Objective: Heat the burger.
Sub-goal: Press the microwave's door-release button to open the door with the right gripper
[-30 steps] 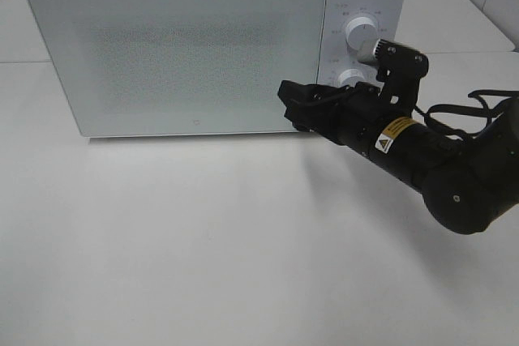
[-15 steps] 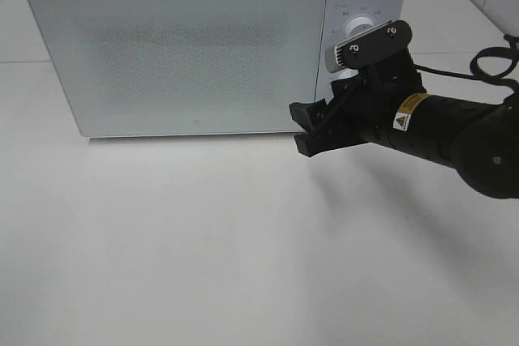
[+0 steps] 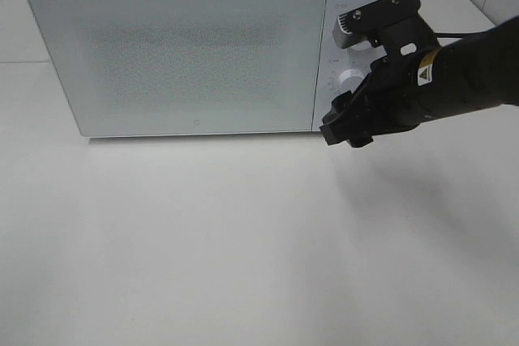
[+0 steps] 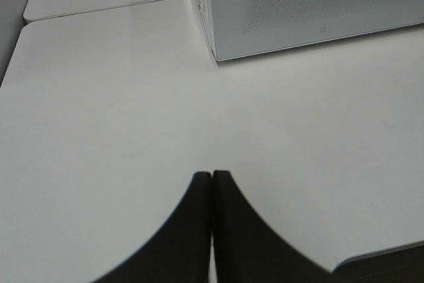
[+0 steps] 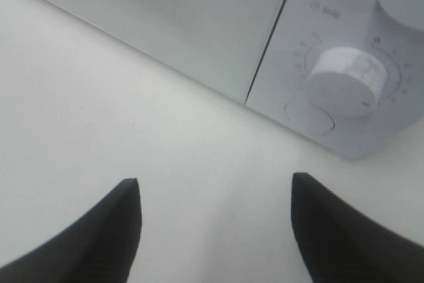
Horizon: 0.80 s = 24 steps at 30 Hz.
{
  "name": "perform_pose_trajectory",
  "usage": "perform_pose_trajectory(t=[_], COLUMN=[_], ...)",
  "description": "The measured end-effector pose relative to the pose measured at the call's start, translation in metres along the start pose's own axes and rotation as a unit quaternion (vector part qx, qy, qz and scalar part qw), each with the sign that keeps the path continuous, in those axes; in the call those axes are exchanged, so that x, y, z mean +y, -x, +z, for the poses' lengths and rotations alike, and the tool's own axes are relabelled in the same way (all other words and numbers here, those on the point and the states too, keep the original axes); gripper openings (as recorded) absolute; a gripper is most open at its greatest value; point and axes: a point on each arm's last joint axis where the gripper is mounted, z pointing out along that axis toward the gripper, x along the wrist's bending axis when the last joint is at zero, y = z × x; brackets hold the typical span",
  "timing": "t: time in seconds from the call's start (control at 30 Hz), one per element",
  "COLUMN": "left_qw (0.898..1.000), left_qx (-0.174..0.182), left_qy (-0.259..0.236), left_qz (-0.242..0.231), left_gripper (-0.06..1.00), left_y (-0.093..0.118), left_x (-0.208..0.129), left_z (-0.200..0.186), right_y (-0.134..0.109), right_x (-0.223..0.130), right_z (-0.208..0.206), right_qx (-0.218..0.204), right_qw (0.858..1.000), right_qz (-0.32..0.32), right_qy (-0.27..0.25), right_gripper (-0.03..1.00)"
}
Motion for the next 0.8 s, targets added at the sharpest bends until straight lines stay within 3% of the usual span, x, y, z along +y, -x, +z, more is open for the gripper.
perform_pose_trajectory(t=[0.27, 0.33, 0.6, 0.8], left_qw=[1.0, 1.0, 1.0, 1.0], left_qx=[0.0, 0.0, 0.0, 0.0], left_qy=[0.0, 0.0, 0.0, 0.0], left_qz=[0.0, 0.0, 0.0, 0.0], left_gripper=[0.0, 0.0, 0.0, 0.0], left_y=[0.0, 0.0, 0.0, 0.0], left_x=[0.0, 0.0, 0.0, 0.0], left_z=[0.0, 0.0, 0.0, 0.0], right_y=[0.021, 0.041, 0.082, 0.081], right_x=[0.01, 0.007, -0.005, -0.01], right_z=[-0.01, -0.014, -0.048, -0.086], right_qx=[-0.025, -0.045, -0.075, -0.081], right_qw=[0.993, 0.986, 0.962, 0.955], right_qz=[0.078, 0.126, 0.237, 0.251], right_qy=[-0.08, -0.1, -0.113, -0.133], right_gripper=[0.62, 0.62, 0.62, 0.62])
